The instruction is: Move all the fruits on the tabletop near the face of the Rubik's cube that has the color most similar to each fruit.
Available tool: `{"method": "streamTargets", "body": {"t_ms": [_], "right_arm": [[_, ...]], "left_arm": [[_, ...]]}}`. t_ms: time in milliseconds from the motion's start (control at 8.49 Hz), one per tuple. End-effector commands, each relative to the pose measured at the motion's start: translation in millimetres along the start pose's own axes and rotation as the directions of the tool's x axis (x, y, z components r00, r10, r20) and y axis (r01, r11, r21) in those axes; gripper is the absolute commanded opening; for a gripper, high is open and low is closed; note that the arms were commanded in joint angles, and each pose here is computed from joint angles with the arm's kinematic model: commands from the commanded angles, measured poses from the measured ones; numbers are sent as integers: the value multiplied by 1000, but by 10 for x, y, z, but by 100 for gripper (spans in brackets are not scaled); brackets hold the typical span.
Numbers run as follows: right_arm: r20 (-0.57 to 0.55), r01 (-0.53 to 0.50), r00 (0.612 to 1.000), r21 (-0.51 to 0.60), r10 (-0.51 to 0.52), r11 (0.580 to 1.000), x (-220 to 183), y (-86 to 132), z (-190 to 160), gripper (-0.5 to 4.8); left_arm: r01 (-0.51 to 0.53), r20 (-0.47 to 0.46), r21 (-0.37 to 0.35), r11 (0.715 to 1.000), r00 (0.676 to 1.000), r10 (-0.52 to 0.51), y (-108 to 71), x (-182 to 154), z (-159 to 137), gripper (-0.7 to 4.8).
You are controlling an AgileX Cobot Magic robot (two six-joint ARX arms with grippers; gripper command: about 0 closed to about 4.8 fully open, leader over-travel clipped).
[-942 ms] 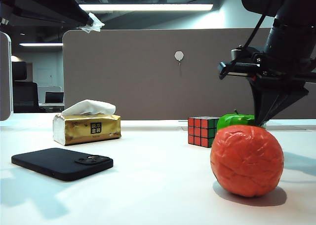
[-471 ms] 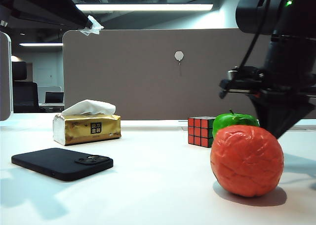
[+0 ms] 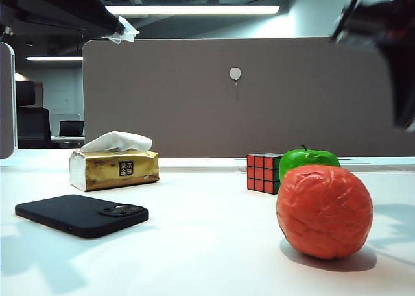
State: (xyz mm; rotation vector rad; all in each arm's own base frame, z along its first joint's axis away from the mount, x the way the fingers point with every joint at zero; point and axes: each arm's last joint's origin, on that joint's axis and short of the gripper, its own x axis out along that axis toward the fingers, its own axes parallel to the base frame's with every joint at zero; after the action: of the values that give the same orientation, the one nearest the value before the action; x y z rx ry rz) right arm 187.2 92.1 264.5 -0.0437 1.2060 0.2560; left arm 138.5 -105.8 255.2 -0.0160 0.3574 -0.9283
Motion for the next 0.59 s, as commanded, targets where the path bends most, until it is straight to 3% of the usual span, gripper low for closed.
{"method": "streamTargets", "body": {"t_ms": [118, 589], "right_arm": [[-250, -378, 900, -41, 356, 925, -366, 429, -499, -1], [-318, -398, 879, -78, 356, 914, -400, 646, -663, -1]], "left_arm": [[78, -14, -3, 997, 997, -78, -21, 5, -3, -5], [78, -15, -3, 997, 997, -78, -21, 6, -5, -5]]}}
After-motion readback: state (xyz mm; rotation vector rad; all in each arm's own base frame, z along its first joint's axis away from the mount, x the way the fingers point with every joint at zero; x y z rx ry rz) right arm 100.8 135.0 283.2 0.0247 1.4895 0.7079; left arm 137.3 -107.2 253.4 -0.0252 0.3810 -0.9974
